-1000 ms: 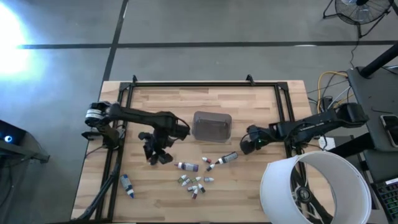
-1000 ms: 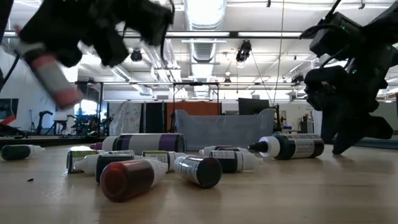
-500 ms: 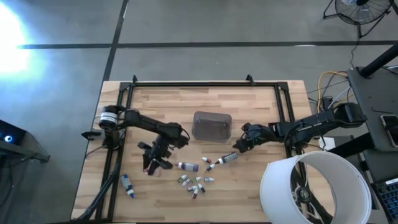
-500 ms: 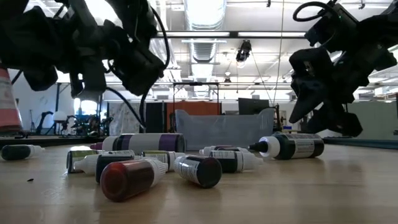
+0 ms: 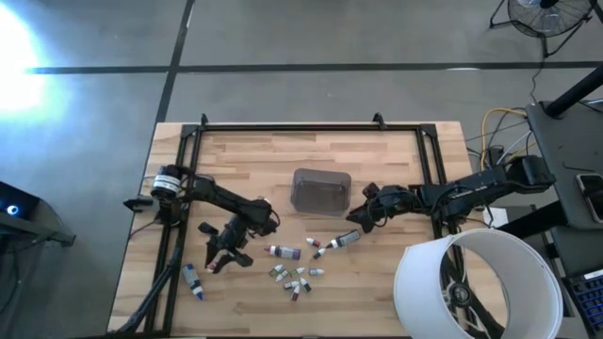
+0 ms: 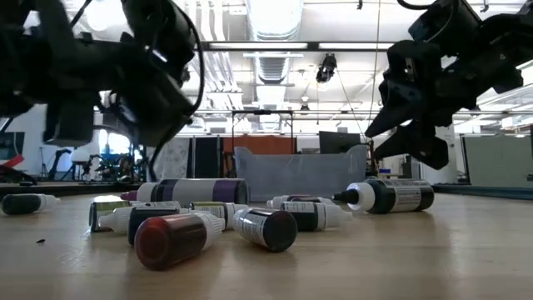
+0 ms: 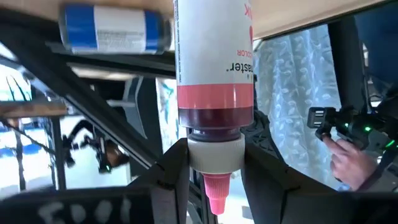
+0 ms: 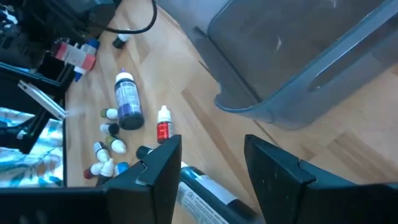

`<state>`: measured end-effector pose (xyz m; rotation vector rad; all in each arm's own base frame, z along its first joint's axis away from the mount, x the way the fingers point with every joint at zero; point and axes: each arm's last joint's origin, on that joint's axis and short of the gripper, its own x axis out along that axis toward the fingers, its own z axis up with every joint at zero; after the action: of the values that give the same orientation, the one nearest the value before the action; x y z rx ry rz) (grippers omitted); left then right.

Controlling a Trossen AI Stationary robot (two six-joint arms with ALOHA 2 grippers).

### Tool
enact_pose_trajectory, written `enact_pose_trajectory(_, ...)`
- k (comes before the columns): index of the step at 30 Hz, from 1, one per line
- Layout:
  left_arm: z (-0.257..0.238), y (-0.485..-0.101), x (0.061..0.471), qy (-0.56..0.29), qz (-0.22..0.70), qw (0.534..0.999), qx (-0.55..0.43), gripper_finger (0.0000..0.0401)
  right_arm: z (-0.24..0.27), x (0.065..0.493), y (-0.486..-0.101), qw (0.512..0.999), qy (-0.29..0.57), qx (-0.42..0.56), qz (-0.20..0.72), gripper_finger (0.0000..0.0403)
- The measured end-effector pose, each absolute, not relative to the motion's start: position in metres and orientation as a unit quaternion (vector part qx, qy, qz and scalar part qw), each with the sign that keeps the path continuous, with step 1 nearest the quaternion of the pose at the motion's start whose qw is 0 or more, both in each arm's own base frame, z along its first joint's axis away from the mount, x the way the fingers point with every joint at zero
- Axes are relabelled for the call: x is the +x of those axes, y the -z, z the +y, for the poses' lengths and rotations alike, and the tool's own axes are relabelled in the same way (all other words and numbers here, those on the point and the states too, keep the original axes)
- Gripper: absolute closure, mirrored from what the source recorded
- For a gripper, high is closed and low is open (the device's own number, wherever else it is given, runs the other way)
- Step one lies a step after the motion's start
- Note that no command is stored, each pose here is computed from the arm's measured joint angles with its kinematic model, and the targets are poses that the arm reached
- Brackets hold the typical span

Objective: Pick & Place food coloring
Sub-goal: Prepare the large pink food coloring bottle on the table

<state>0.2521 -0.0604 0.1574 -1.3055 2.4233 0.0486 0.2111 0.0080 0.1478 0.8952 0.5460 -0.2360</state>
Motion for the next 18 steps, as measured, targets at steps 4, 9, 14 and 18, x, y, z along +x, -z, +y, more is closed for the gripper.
enact_pose_trajectory(4,-0.065,-0.154,0.246,-0.035,0.868,0.172,-0.464,0.0307,0.008,0.211,-0.147,0.865,0.109,0.412,0.263,0.0234)
enact_pose_trajectory(9,-0.068,-0.149,0.239,-0.057,0.872,0.153,-0.462,0.0307,0.008,0.211,-0.147,0.868,0.107,0.407,0.264,0.0234)
enact_pose_trajectory(14,-0.070,-0.144,0.239,-0.046,0.869,0.164,-0.464,0.0299,0.008,0.211,-0.148,0.870,0.105,0.402,0.264,0.0234)
enact_pose_trajectory(18,-0.072,-0.139,0.243,-0.036,0.863,0.190,-0.466,0.0289,0.008,0.211,-0.148,0.870,0.105,0.402,0.264,0.0234)
